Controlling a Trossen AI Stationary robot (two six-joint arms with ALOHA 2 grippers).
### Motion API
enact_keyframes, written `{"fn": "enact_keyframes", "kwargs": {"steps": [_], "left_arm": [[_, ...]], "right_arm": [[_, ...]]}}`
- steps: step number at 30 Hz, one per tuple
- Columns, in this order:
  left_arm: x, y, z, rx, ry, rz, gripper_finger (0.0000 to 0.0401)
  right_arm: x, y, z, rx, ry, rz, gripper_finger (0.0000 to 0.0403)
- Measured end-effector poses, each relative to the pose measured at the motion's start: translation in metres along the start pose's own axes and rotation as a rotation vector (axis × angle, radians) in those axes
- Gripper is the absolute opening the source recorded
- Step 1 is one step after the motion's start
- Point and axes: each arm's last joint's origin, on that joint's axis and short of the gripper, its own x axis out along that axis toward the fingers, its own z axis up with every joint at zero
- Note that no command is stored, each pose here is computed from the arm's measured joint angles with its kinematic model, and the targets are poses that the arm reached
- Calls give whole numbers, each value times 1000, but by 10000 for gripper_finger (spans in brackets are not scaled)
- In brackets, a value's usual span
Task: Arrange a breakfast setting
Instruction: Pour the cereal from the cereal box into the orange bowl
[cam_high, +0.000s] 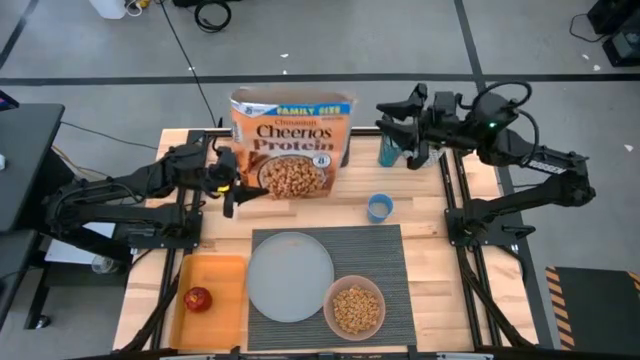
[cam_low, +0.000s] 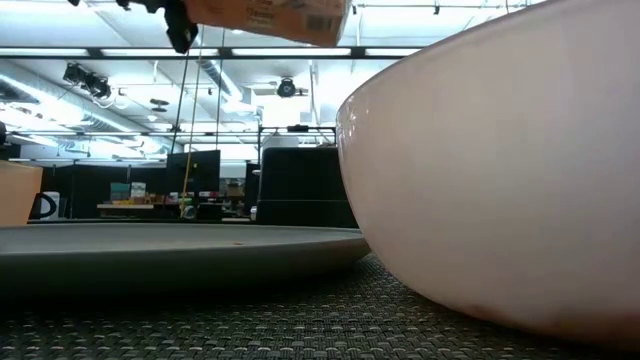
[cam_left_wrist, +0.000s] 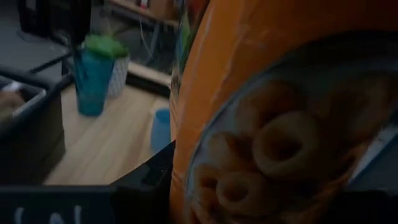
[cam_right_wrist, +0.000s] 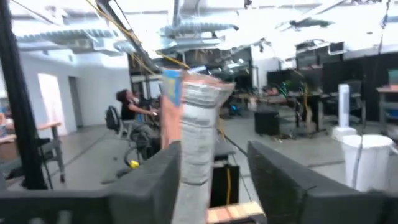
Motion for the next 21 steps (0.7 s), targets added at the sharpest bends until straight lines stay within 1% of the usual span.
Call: {"fn": "enact_keyframes", "kwargs": {"steps": [4, 8, 11, 15, 19, 21], "left_arm": [[4, -1, 10, -11, -96, -22, 175], [13, 0, 12, -21, -126, -36, 175], [18, 2, 11, -37, -124, -37, 175], [27, 3, 11, -42, -134, -42, 175], [35, 5, 12, -46, -157, -54, 175], [40, 6, 12, -48, -161, -56, 175]], "right_arm": [[11, 1, -12, 14, 51, 30, 262], [24, 0, -23, 37, 85, 33, 320], [32, 0, -29, 52, 88, 33, 351], [41, -1, -34, 82, 81, 46, 362], [50, -2, -44, 86, 102, 43, 355], [55, -3, -46, 81, 88, 41, 349]]}}
